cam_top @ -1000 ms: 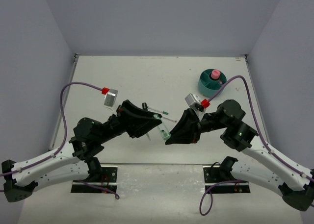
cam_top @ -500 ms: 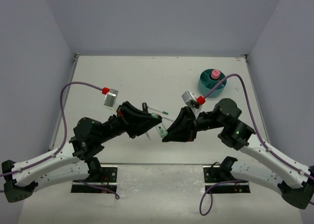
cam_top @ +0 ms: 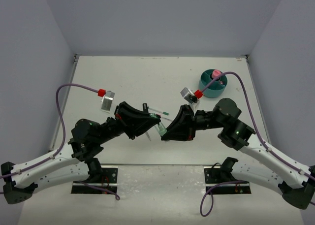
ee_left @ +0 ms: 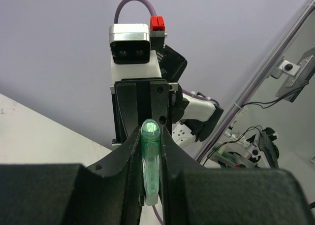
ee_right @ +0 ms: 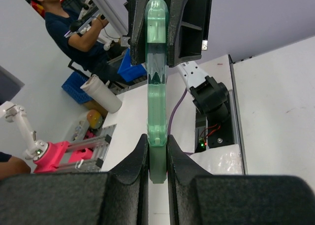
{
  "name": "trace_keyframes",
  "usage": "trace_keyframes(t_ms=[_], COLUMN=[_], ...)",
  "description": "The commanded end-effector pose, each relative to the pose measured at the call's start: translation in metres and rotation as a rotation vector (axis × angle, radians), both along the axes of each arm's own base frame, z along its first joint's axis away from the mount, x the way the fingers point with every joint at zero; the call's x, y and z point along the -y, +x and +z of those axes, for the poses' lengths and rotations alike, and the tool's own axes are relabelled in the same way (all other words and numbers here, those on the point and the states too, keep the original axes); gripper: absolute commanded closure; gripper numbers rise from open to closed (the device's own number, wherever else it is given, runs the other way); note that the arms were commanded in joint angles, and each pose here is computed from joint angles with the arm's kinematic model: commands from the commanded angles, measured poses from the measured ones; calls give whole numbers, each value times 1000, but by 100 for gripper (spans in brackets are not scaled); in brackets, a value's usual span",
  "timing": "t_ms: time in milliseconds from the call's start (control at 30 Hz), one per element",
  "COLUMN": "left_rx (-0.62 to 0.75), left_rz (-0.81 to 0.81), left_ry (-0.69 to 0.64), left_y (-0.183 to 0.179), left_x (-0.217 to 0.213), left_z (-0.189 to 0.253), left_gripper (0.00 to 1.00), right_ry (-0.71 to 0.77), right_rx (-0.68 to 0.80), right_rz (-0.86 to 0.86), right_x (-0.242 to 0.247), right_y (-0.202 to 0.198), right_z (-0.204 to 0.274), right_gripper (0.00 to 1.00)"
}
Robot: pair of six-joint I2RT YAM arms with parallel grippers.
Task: Sort the stationery into containers
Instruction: Close the pen cap on the pen.
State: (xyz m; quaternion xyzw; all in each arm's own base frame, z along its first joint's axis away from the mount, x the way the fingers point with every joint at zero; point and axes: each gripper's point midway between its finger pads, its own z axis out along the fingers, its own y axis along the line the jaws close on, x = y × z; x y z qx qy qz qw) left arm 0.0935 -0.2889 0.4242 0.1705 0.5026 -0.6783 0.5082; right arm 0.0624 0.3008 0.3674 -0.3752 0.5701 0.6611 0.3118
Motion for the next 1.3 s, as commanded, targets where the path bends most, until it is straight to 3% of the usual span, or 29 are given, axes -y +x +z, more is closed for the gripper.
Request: trace_keyframes(t_ms=[0, 367, 533, 700, 833, 1100, 1267], left_rx=[66, 44, 70, 32, 28, 63, 120], left_rz=[-47, -57, -148, -189, -235, -233, -198], left_ry=[-4, 96, 139, 167, 173, 214, 247], left_y=[-10, -1, -14, -18, -24, -25, -21], left_x=[5, 26, 36, 41, 46, 45, 44], left_z=[4, -20, -35, -66, -80, -87, -65], left_gripper=[100, 100, 100, 100, 100, 100, 100], right_ry=[72, 105, 99, 149, 117, -10, -101], right_rx=[13, 78, 95, 167, 179, 100, 12], right_rz=[-85, -114, -188, -314, -299, -209, -118], right_x=[4, 7, 7, 14, -3, -35, -54], right_y=[9, 11, 24, 41, 54, 65, 55], right_z=[33, 59, 76, 124, 145, 86, 17], right_gripper=[100, 100, 100, 100, 100, 100, 100])
